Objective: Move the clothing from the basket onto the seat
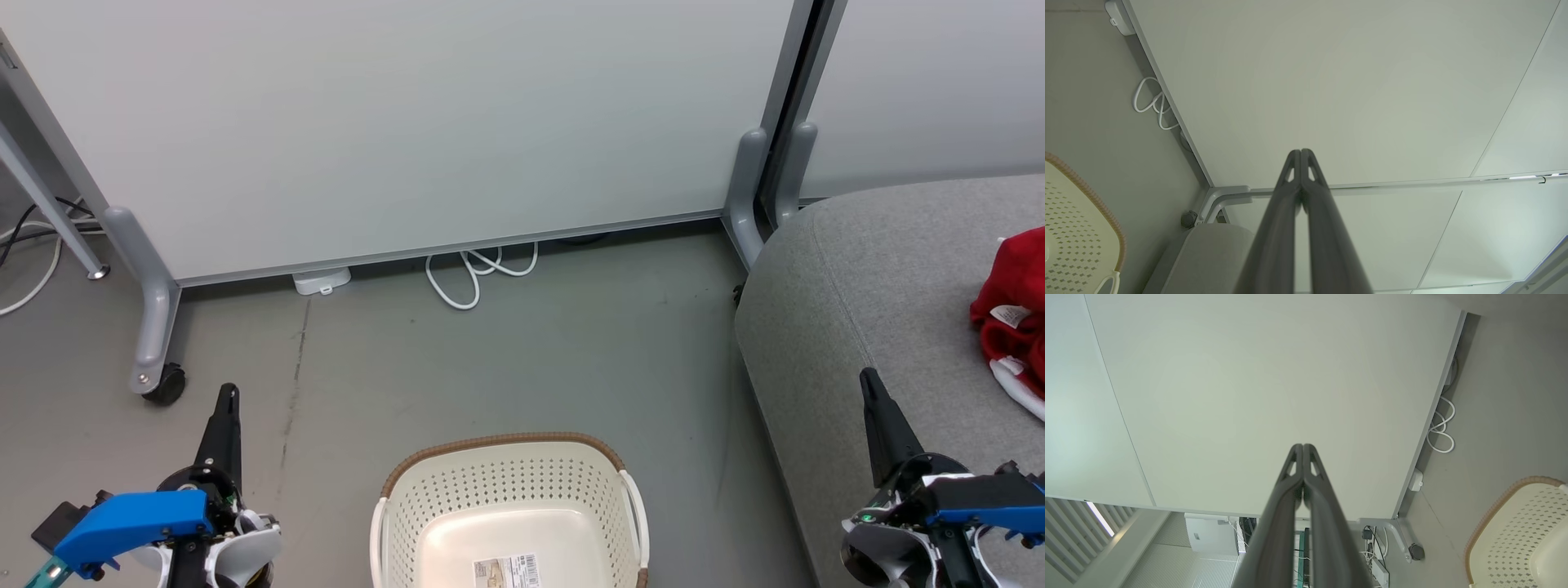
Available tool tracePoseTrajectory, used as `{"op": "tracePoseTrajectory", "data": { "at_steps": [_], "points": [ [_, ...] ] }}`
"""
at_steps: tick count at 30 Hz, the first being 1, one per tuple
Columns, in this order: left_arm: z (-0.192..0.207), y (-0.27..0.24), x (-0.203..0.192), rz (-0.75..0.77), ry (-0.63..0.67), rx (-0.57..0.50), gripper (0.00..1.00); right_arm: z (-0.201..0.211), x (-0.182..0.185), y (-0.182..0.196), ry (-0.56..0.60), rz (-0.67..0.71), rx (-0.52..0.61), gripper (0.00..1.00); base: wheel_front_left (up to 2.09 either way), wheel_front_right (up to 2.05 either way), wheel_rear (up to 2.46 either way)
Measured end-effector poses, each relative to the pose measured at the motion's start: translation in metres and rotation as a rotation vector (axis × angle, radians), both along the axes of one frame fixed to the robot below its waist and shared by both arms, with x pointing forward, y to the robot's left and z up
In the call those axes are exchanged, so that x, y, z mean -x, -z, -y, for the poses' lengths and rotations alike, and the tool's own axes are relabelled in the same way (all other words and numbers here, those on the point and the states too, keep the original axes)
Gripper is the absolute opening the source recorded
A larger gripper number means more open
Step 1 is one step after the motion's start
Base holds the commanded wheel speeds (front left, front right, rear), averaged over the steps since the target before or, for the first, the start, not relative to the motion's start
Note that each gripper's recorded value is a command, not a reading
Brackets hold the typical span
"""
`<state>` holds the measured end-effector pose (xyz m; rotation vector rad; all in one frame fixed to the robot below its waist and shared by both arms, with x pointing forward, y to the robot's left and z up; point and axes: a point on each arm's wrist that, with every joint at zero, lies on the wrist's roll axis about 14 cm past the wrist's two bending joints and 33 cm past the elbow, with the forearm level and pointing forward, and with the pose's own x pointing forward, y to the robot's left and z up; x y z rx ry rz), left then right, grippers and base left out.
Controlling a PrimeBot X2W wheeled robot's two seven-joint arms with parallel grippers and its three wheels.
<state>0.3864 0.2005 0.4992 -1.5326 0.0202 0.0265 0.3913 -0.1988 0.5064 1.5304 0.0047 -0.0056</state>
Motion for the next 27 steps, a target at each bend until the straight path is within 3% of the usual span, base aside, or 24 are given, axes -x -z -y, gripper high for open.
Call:
{"op": "tracePoseTrajectory", "data": {
  "at_steps": [27],
  "points": [
    [0.0005, -0.0038, -0.0010, 0.014, 0.003, 0.042, 0.00, 0.0004, 0.0009, -0.0017, -0.001, 0.008, -0.046, 0.00, 0.00, 0.00, 0.00]
  ]
}}
